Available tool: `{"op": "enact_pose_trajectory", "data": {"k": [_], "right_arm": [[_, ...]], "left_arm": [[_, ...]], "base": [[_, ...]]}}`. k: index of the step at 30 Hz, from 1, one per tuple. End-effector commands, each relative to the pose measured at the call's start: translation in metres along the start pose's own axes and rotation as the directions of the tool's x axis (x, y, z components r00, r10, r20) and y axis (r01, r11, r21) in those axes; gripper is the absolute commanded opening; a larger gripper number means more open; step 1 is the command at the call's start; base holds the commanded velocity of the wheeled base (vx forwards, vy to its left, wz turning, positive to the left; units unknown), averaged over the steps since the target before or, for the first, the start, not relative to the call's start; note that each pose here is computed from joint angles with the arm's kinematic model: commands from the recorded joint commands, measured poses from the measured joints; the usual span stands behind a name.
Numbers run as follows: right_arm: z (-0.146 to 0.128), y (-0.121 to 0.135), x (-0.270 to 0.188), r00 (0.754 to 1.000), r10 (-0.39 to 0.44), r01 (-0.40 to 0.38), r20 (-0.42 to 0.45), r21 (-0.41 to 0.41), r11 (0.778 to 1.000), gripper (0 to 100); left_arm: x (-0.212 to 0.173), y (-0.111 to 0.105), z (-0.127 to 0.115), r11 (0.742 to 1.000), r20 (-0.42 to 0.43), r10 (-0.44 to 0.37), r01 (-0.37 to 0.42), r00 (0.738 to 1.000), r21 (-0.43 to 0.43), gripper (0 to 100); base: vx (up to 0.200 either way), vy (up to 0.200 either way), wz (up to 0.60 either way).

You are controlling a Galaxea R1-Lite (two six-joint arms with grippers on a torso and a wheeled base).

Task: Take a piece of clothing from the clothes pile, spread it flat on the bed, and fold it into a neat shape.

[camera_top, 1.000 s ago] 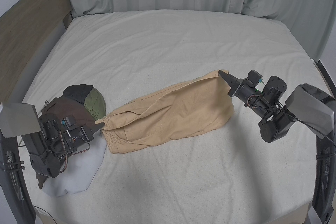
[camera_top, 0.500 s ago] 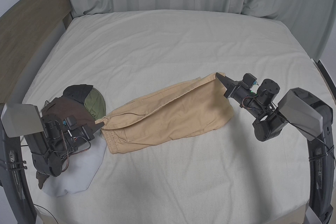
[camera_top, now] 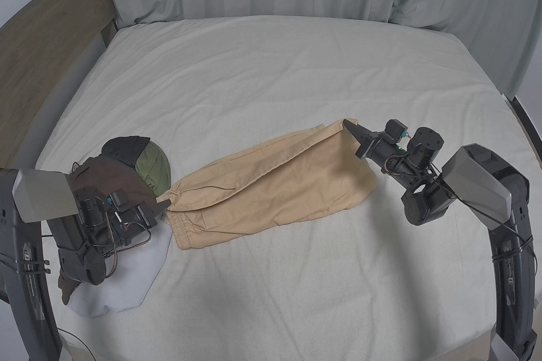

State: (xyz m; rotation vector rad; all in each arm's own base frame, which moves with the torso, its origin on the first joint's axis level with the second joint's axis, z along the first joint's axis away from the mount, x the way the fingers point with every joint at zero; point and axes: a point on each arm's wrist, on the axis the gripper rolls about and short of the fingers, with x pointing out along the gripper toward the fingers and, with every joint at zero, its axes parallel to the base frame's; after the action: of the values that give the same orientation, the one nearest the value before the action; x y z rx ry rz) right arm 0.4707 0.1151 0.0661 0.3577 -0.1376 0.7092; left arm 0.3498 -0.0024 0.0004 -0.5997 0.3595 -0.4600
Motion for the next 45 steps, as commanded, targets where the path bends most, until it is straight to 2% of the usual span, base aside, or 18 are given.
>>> {"op": "enact_pose_trajectory", "data": {"k": [1, 4, 5, 12, 16, 23, 27, 33, 40, 45], "right_arm": [[-0.003, -0.001, 0.000, 1.000, -0.004, 0.004, -0.009, 0.004, 1.000, 0], [-0.005, -0.004, 0.001, 1.000, -0.014, 0.014, -0.025, 0.011, 1.000, 0], [-0.004, -0.004, 0.003, 1.000, -0.013, 0.014, -0.020, 0.009, 1.000, 100], [-0.013, -0.008, 0.004, 1.000, -0.016, 0.016, -0.026, 0.009, 1.000, 100], [-0.021, -0.003, -0.003, 0.998, -0.025, 0.027, -0.061, 0.023, 0.999, 100], [-0.034, 0.008, -0.010, 0.996, -0.016, 0.018, -0.092, 0.019, 1.000, 100], [-0.049, 0.016, -0.023, 0.991, -0.018, 0.023, -0.136, 0.037, 0.999, 100], [-0.059, 0.030, -0.046, 0.979, -0.022, 0.036, -0.202, 0.069, 0.997, 100], [-0.074, 0.035, -0.062, 0.961, -0.055, 0.084, -0.271, 0.095, 0.992, 100], [-0.077, 0.039, -0.070, 0.951, -0.060, 0.098, -0.302, 0.110, 0.989, 100]], "left_arm": [[0.000, 0.002, -0.002, 1.000, -0.006, 0.004, -0.004, 1.000, -0.012, 100], [0.001, 0.003, 0.001, 1.000, 0.005, 0.003, -0.003, 1.000, -0.027, 100], [0.001, 0.004, 0.002, 1.000, 0.010, 0.003, -0.003, 1.000, -0.030, 100], [0.001, 0.006, 0.010, 0.999, 0.039, 0.005, -0.003, 0.999, -0.040, 100], [0.002, 0.006, 0.013, 0.999, 0.064, 0.027, -0.024, 0.998, -0.039, 100], [-0.001, -0.001, 0.020, 1.000, 0.084, 0.016, -0.014, 0.996, -0.025, 100], [-0.007, -0.014, 0.034, 1.000, 0.119, -0.010, 0.013, 0.993, -0.021, 100], [-0.026, -0.048, 0.056, 0.995, 0.171, -0.075, 0.085, 0.982, -0.048, 100], [-0.039, -0.075, 0.064, 0.989, 0.181, -0.145, 0.150, 0.973, -0.012, 100], [-0.044, -0.086, 0.065, 0.984, 0.171, -0.179, 0.181, 0.969, 0.003, 100]], "base": [[0.000, 0.000, 0.00], [0.000, 0.000, 0.00], [0.000, 0.000, 0.00], [0.000, 0.000, 0.00], [0.000, 0.000, 0.00], [0.000, 0.000, 0.00], [0.000, 0.000, 0.00], [0.000, 0.000, 0.00], [0.000, 0.000, 0.00], [0.000, 0.000, 0.00]]}}
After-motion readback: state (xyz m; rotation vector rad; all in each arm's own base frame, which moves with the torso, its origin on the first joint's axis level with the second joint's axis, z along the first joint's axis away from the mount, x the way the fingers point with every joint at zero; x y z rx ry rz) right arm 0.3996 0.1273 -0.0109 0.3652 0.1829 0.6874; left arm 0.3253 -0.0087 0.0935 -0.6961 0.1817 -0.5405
